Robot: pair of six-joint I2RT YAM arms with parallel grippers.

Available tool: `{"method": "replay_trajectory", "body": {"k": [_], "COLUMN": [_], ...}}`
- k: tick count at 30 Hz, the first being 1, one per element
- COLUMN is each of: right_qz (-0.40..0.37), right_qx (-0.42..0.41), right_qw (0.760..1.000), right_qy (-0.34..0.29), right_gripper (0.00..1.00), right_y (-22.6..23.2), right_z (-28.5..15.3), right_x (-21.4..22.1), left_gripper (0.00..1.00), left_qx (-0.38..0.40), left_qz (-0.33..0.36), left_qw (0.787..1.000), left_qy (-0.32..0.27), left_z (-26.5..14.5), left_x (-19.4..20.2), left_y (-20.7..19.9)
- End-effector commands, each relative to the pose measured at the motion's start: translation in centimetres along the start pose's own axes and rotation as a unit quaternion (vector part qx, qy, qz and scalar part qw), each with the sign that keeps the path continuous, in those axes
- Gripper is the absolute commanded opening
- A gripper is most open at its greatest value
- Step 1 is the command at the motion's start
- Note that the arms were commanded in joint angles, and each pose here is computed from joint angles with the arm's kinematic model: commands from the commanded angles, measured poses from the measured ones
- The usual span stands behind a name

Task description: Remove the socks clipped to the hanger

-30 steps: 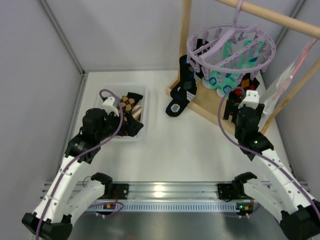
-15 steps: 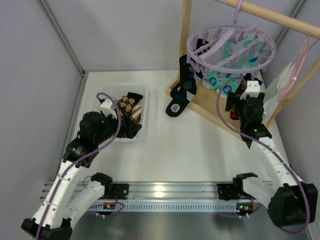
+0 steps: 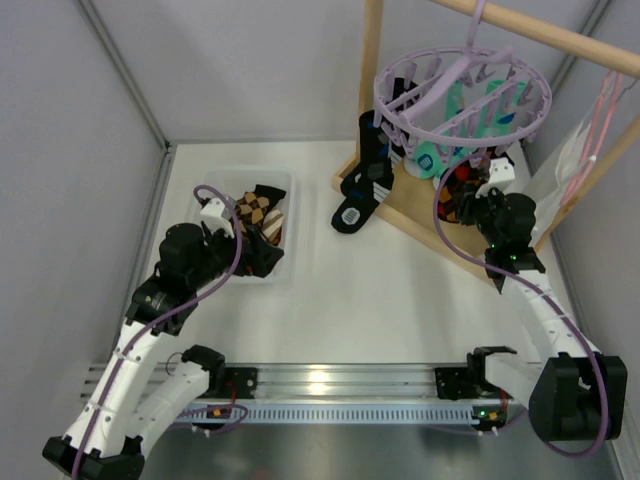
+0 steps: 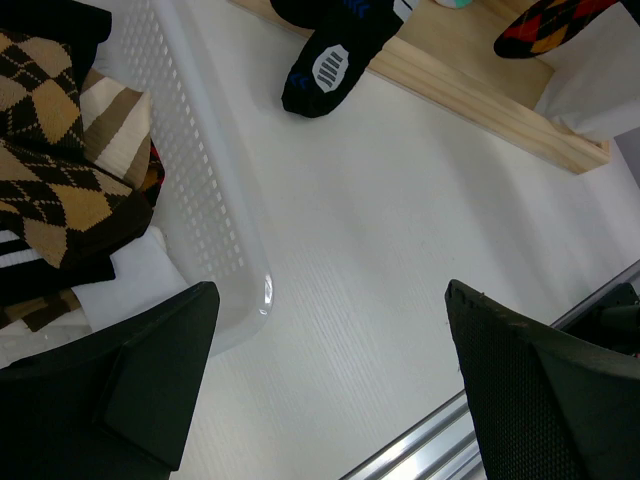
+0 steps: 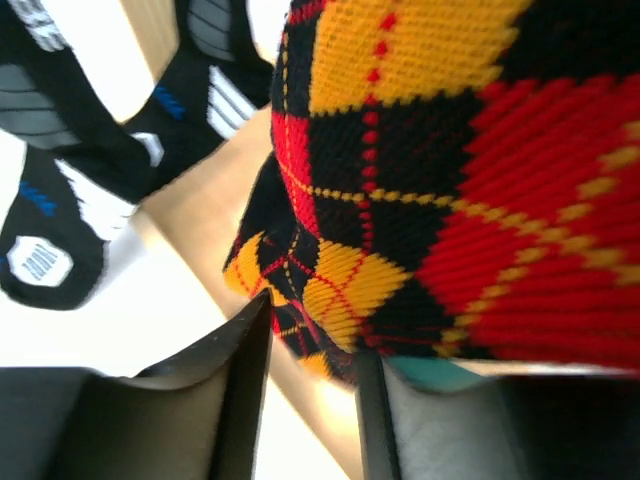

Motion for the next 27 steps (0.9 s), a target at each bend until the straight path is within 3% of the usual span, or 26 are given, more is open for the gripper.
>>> {"method": "replay_trajectory", "body": {"k": [1, 3, 11, 17, 23, 27], "right_qz": [-0.001, 0.004, 0.055, 0.074, 0.105, 0.105], "right_qx": [-0.044, -0.052, -0.075, -0.045, -0.027, -0.015], "right_qw": [0.997, 0.997, 0.992, 0.991, 0.985, 0.985], "right_qy": [-0.060, -0.061, -0.085, -0.100, -0.134, -0.138], "right_gripper": [0.32, 0.32, 0.00, 0.00, 0.00, 0.00], "right_y": [1.4, 1.7, 3.1, 5.2, 8.7, 11.5], "right_z": [-0.2, -0.2, -1.1, -2.0, -3.6, -4.5], "right_x": [-2.8, -2.8, -2.8, -1.9, -2.5, -2.3], "left_gripper": [0.98, 0.98, 0.98, 0.98, 0.98, 0.98], "left_qx": [0.015, 0.013, 0.021, 0.025, 0.000, -0.003], "left_qz": [0.008, 0.007, -0.009, -0.042, -0.051, -0.014], "left_qw": [1.000, 1.000, 1.000, 0.998, 0.995, 0.995], "left_qy": [-0.018, -0.019, -0.019, -0.045, -0.082, -0.100], "left_z": [0.0, 0.1, 0.0, -0.7, -0.2, 1.2], "left_x": [-0.7, -0.8, -1.1, -3.7, -9.1, -11.8], "left_y": [-0.5, -0.5, -0.9, -2.0, -3.4, -9.0]}}
Point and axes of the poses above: each gripper's point midway between its finger pads, its own z axis out along the fingers, its own y axis along the line the jaws close on, x = y × z, the point moved 1 cm from there along -z, back along the fingers, and after that the axes turned 5 degrees about z, right-handed, at the moved point
